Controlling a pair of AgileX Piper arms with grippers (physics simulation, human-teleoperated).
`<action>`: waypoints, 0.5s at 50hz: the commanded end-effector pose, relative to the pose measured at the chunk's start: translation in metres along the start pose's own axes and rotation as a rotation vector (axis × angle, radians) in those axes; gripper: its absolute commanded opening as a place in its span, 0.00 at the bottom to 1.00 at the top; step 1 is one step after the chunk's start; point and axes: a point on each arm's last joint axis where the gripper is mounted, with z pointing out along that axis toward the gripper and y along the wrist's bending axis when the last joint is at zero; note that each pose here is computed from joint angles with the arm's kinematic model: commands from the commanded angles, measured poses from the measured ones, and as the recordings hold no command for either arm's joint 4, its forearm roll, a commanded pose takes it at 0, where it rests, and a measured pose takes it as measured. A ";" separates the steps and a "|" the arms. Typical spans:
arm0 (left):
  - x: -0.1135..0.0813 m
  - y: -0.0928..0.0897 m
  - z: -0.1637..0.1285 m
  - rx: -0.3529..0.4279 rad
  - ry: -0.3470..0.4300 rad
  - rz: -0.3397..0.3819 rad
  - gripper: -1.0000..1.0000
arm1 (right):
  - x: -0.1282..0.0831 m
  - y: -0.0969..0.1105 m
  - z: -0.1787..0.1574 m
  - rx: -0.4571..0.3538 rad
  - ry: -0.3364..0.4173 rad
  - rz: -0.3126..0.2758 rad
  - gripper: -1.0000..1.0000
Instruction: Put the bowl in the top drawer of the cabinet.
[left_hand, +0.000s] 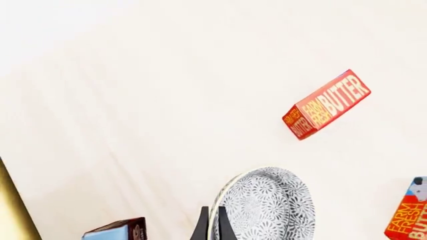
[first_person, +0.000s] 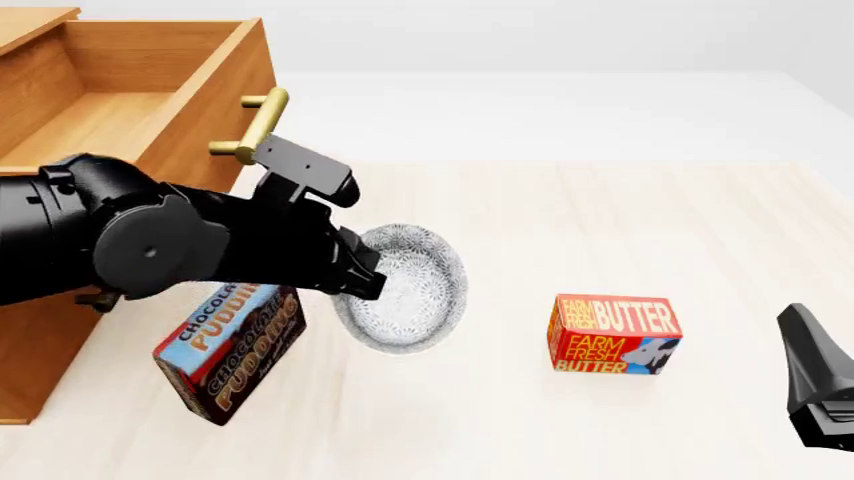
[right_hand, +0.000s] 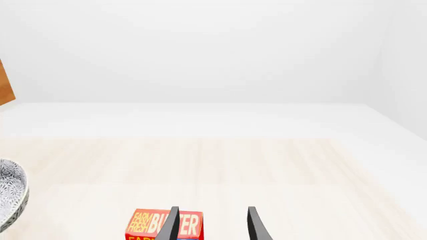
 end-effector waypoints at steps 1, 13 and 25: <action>-0.017 0.008 -0.022 -0.021 -0.052 -0.007 0.00 | 0.000 0.000 0.000 0.000 0.000 0.000 1.00; -0.034 0.013 -0.048 -0.038 -0.116 0.011 0.00 | 0.000 0.000 0.000 0.000 0.000 0.000 1.00; -0.045 0.016 -0.069 -0.050 -0.168 0.019 0.00 | 0.000 0.000 0.000 0.000 0.000 0.000 1.00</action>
